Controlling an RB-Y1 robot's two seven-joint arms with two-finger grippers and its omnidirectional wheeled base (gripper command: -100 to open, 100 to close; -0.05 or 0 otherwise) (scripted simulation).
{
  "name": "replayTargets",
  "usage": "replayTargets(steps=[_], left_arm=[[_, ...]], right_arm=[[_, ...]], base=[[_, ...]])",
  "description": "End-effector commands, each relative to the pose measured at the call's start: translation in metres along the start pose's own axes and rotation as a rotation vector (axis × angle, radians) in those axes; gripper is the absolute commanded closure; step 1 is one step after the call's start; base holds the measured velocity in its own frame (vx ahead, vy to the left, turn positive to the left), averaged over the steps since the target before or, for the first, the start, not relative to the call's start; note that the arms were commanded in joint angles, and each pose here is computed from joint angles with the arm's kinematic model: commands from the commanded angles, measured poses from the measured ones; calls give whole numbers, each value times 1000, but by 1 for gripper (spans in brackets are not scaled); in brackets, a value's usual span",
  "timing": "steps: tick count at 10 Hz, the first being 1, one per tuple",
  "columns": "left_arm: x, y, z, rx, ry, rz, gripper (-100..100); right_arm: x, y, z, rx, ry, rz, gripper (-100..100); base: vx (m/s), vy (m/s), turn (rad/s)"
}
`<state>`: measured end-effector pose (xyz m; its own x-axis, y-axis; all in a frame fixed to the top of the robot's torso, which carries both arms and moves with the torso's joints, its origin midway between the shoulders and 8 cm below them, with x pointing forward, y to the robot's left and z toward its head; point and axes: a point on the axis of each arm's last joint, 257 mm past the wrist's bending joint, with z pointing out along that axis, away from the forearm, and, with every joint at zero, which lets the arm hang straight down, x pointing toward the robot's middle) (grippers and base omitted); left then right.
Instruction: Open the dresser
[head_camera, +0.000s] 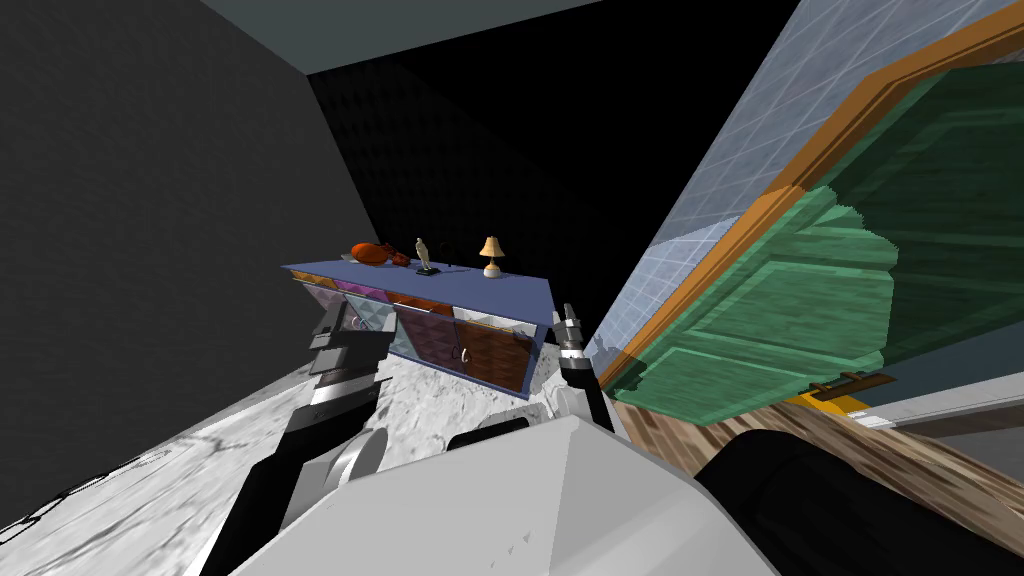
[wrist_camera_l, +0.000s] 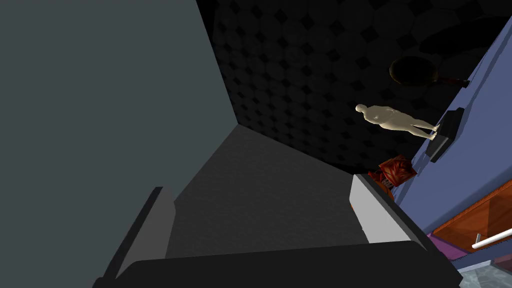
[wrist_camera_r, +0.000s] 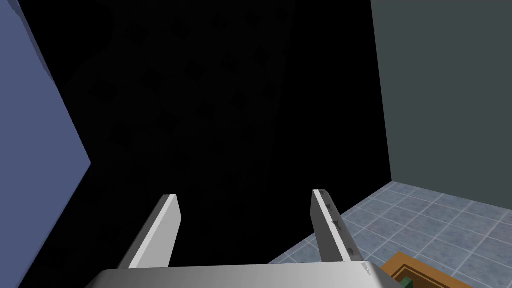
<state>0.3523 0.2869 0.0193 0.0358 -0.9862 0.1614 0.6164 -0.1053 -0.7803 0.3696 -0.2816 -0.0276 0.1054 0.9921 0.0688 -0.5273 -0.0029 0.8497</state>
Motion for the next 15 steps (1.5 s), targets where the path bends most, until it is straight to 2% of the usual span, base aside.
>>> replayTargets(steps=[1,9,10,12,13,15], left_arm=[[0,0,0,0,0,0,0],[0,0,0,0,0,0,0],[4,3,0,-13,28,11,-100],[9,10,0,-35,62,23,-100],[14,19,0,-60,86,30,-100],[20,39,0,-109,109,30,-100]], right_arm=[[0,0,0,0,0,0,0],[0,0,0,0,0,0,0],[0,0,0,0,0,0,0],[0,0,0,0,0,0,0],[0,0,0,0,0,0,0],[0,0,0,0,0,0,0]], base=[[0,0,0],[0,0,0],[10,1,-27],[13,4,-45],[29,6,-98],[48,12,-134]])
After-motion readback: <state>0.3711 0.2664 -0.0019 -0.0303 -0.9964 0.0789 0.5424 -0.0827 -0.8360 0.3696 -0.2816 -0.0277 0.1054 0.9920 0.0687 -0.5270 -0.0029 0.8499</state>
